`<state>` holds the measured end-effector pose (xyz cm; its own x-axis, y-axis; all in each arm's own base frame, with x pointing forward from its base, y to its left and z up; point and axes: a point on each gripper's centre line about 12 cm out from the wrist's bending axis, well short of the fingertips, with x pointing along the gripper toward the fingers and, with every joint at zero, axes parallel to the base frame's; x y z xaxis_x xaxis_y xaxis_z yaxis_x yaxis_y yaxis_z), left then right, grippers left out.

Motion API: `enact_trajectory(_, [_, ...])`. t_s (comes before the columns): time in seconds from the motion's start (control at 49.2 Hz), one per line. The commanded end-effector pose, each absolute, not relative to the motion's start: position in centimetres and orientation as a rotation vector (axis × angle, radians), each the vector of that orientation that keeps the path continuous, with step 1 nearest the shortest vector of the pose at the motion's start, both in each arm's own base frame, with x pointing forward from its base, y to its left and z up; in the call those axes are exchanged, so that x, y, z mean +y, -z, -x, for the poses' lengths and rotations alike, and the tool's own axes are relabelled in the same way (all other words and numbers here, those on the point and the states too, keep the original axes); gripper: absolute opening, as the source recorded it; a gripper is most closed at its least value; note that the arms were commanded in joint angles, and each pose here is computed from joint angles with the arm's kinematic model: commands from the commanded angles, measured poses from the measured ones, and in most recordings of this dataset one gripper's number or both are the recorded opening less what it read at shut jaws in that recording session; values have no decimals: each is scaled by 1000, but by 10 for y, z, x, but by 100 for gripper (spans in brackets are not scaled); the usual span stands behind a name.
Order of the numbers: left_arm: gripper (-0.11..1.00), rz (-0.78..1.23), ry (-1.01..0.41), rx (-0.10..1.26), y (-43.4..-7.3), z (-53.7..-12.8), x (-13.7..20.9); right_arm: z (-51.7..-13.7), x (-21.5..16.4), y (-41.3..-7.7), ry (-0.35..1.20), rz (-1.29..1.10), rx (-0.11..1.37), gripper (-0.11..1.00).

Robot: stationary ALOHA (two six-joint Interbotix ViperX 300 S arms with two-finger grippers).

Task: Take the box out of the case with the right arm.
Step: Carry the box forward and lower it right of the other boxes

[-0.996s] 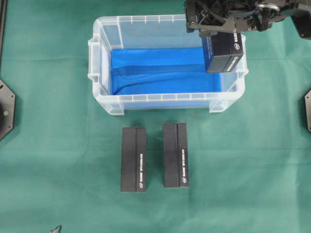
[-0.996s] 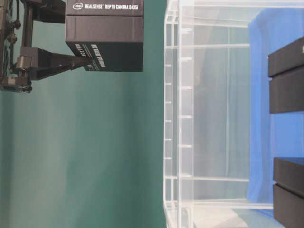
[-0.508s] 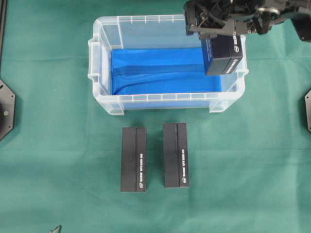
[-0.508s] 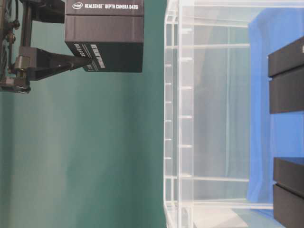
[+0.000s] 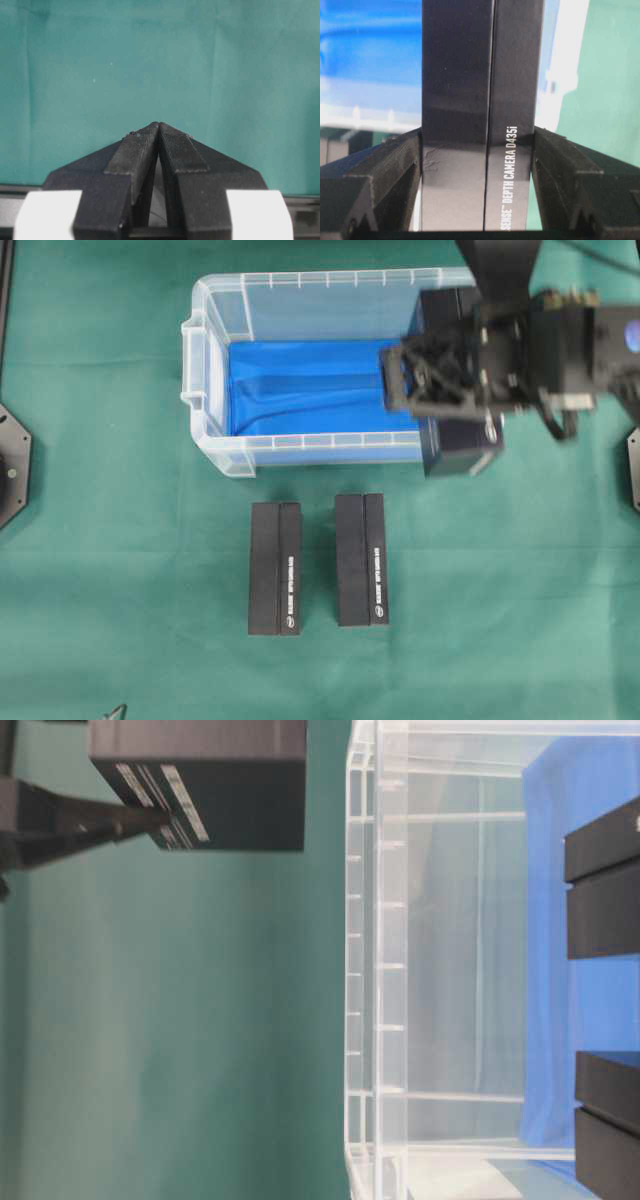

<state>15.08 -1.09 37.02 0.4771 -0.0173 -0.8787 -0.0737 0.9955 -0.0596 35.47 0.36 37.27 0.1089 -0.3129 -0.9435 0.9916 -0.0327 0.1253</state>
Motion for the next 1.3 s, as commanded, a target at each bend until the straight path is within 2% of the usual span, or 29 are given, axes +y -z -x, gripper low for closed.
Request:
enact_trajectory(0.0, [2,91,-33,1064,-373,-153,-11,-346,26,-389,1258,-1089,842,66])
enact_trajectory(0.244, [2,91,-33,1064,-373,-153,-11,-336,87,-387,1246,-1148,822,66])
enact_trajectory(0.467, [2,89,-32,1064,-373,-153,-11,-330,123,-388,1231,-1176,833,66])
enact_trajectory(1.28, [2,88,-34,1064,-373,-152,-11,-331,125,-388,1257,-1160,845,66])
